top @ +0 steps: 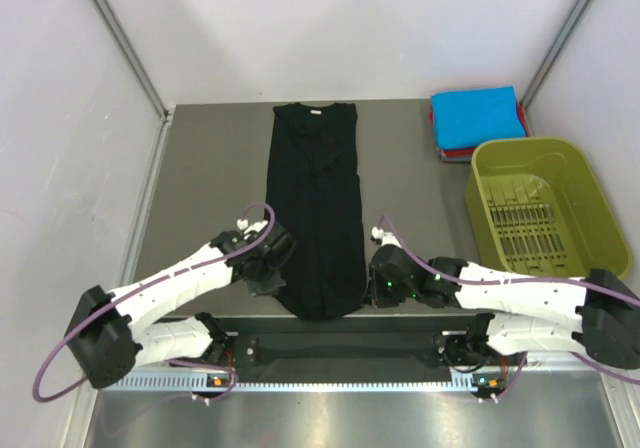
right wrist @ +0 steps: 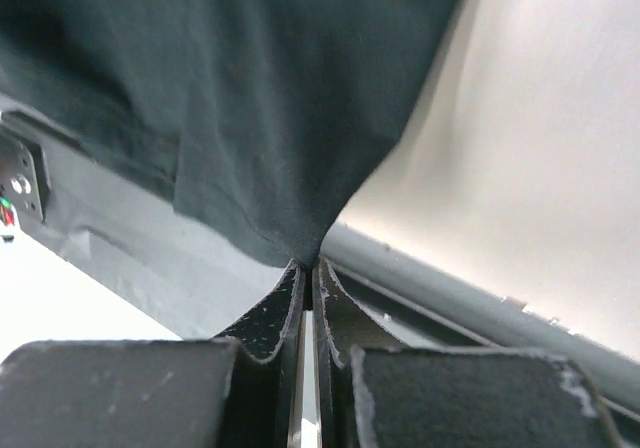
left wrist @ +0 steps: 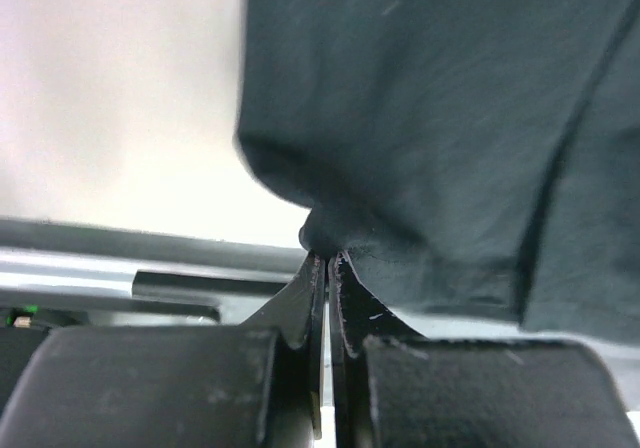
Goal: Fold and stack the t-shirts
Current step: Fold the tshirt
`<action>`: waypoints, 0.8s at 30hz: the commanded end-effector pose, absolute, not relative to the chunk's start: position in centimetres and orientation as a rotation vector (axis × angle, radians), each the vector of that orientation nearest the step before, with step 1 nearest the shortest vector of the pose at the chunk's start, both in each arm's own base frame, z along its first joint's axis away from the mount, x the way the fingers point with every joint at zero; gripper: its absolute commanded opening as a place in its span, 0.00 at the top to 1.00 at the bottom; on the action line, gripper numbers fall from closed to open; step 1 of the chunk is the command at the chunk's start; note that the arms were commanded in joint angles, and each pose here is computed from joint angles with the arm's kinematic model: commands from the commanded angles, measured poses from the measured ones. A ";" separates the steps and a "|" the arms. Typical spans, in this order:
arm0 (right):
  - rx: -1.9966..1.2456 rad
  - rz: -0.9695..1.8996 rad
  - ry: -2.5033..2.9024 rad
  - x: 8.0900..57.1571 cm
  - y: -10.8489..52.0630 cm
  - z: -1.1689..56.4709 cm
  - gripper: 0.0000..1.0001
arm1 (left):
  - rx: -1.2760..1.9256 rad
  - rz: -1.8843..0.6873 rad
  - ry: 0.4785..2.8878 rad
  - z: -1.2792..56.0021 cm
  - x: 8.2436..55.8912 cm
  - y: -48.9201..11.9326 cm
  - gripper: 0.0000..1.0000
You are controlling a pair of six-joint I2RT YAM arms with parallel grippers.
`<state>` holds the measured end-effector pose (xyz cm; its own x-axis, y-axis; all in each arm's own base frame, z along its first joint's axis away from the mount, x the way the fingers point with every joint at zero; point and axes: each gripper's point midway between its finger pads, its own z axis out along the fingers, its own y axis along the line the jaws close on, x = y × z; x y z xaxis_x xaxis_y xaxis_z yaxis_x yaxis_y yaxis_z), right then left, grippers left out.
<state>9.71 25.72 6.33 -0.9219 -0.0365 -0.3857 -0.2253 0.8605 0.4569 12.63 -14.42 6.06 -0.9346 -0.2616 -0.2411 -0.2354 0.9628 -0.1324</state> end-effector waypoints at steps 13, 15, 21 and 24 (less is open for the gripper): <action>-0.431 0.456 2.566 23.3 25.9 10.8 1.00 | -0.382 -0.245 2.642 10.9 29.2 -14.8 1.00; -0.459 0.422 2.564 25.5 26.4 10.7 1.00 | -0.413 -0.250 2.668 9.9 31.0 -14.4 1.00; -0.435 0.380 2.575 30.9 27.1 10.7 1.00 | -0.406 -0.265 2.692 9.3 36.4 -14.4 1.00; -0.452 0.391 2.572 32.8 27.7 11.3 1.00 | -0.408 -0.251 2.671 9.7 38.7 -14.2 1.00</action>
